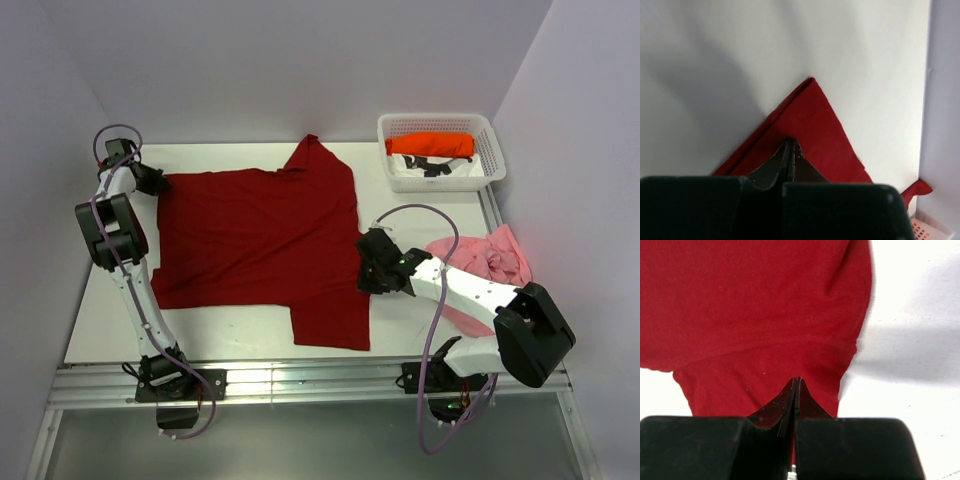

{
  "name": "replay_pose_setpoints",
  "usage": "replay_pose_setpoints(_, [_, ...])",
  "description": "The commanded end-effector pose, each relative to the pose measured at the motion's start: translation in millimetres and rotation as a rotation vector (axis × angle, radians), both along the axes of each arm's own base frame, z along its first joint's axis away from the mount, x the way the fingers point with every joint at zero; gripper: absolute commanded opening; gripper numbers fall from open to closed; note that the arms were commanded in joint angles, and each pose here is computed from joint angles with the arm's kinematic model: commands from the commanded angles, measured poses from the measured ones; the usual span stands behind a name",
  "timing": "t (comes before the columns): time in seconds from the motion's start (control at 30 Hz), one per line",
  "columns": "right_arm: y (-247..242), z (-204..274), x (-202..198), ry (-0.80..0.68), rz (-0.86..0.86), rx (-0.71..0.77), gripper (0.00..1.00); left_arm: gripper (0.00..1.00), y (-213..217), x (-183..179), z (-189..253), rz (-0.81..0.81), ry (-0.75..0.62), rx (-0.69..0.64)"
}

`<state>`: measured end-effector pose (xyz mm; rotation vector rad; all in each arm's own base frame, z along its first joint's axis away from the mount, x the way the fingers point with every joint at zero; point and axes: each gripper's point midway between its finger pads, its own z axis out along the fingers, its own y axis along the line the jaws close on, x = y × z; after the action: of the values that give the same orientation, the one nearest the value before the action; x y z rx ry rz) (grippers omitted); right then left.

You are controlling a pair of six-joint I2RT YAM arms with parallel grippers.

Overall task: Roll the t-shirts
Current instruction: Flatten the tshirt

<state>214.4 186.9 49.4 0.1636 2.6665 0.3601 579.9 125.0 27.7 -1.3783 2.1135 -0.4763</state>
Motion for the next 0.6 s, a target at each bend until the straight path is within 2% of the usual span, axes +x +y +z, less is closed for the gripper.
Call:
replay_pose_setpoints(0.0, [0.3, 17.0, 18.3, -0.082, -0.029, 0.0, 0.0, 0.0, 9.9, 13.6, -20.5, 0.038, 0.017, 0.016])
replay_pose_setpoints(0.07, [-3.0, 14.8, 19.7, -0.082, -0.035, -0.01, 0.0, 0.0, 13.5, 17.9, -33.7, 0.054, 0.035, 0.015])
replay_pose_setpoints(0.1, [-4.9, 14.5, 21.7, -0.087, -0.037, -0.018, 0.0, 0.0, 17.9, 27.3, -24.3, 0.063, 0.008, 0.015])
replay_pose_setpoints(0.2, [-15.5, 10.1, 29.1, -0.075, -0.06, -0.031, 0.0, 0.0, 26.3, 23.8, -24.5, 0.105, 0.017, 0.027])
replay_pose_setpoints(0.23, [-18.7, 10.0, 31.8, -0.076, -0.068, -0.029, 0.0, 0.0, 28.0, 21.0, -20.4, 0.118, 0.012, 0.039])
replay_pose_setpoints(0.27, [-21.6, 10.5, 34.7, -0.079, -0.076, -0.022, 0.0, 0.0, 38.1, 25.8, 7.3, 0.145, -0.058, 0.069])
replay_pose_setpoints(0.3, [-27.6, 10.4, 41.1, -0.088, -0.088, -0.016, 0.0, 0.0, 38.9, 13.5, -2.1, 0.162, -0.036, 0.069])
replay_pose_setpoints(0.4, [-29.0, 11.9, 50.9, -0.097, -0.078, -0.007, 0.0, 0.01, 50.1, 11.9, 19.9, 0.16, -0.071, 0.064])
replay_pose_setpoints(0.43, [-26.9, 10.9, 52.2, -0.094, -0.07, -0.007, 0.0, 0.01, 52.2, 12.3, 14.9, 0.152, -0.056, 0.06])
replay_pose_setpoints(0.47, [-25.9, 4.6, 54.2, -0.078, -0.065, -0.017, 0.0, 0.04, 55.7, 20.8, 30.0, 0.135, -0.085, 0.071])
replay_pose_setpoints(0.53, [-23.1, 3.7, 60.6, -0.079, -0.063, -0.022, 0.0, 0.08, 48.5, 20.2, 33.2, 0.097, -0.078, 0.041])
replay_pose_setpoints(0.57, [-21.3, 2.2, 65.5, -0.074, -0.064, -0.03, 0.0, 0.18, 42.7, 18.0, 33.6, 0.082, -0.078, 0.023])
